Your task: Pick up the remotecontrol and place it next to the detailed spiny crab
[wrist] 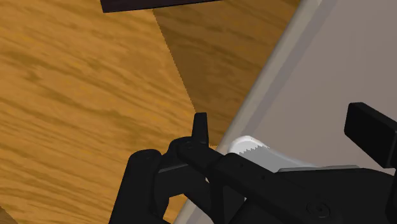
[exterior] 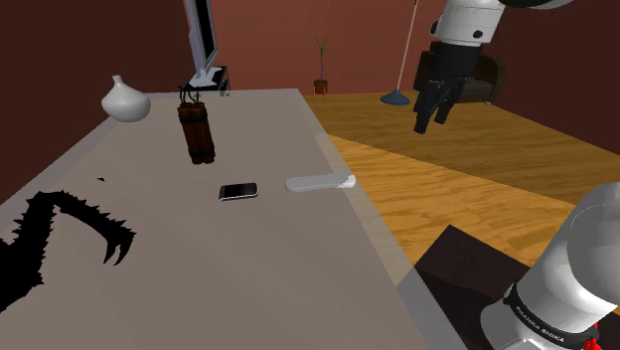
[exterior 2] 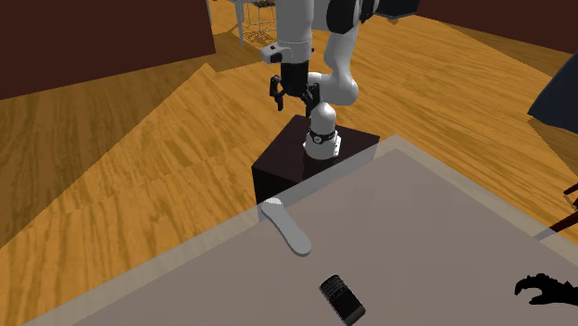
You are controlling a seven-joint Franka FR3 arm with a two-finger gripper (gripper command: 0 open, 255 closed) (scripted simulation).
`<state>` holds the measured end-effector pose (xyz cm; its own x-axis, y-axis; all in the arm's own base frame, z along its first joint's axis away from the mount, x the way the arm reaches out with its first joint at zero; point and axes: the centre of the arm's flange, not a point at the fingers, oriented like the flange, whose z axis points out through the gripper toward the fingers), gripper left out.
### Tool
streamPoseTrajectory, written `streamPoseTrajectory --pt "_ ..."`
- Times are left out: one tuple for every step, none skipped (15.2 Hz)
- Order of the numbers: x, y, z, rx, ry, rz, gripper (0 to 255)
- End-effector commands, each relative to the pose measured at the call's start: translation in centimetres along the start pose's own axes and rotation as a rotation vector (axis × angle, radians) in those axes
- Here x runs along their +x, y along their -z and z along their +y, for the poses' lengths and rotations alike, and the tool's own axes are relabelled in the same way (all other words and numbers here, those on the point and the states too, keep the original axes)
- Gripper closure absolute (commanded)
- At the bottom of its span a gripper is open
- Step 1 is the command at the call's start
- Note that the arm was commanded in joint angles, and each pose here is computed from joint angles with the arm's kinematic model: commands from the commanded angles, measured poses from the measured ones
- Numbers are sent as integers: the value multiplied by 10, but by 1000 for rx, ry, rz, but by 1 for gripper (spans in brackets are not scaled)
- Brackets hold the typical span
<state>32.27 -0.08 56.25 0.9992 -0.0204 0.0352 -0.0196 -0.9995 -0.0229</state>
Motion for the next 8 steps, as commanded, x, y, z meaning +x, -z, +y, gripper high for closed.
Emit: streamPoseTrajectory --pt "0 0 0 0 0 0 0" --pt "11 -8 1 -1 42 -2 0" --pt "21 -16 2 -2 84 -4 0" --pt "32 -24 2 -3 127 -5 0" --pt "43 -32 2 -4 169 -7 0" --pt "53 -41 1 -5 211 -9 0" --pt "64 -49 0 -6 253 -11 0" --pt "74 -57 -1 -8 296 -12 0"
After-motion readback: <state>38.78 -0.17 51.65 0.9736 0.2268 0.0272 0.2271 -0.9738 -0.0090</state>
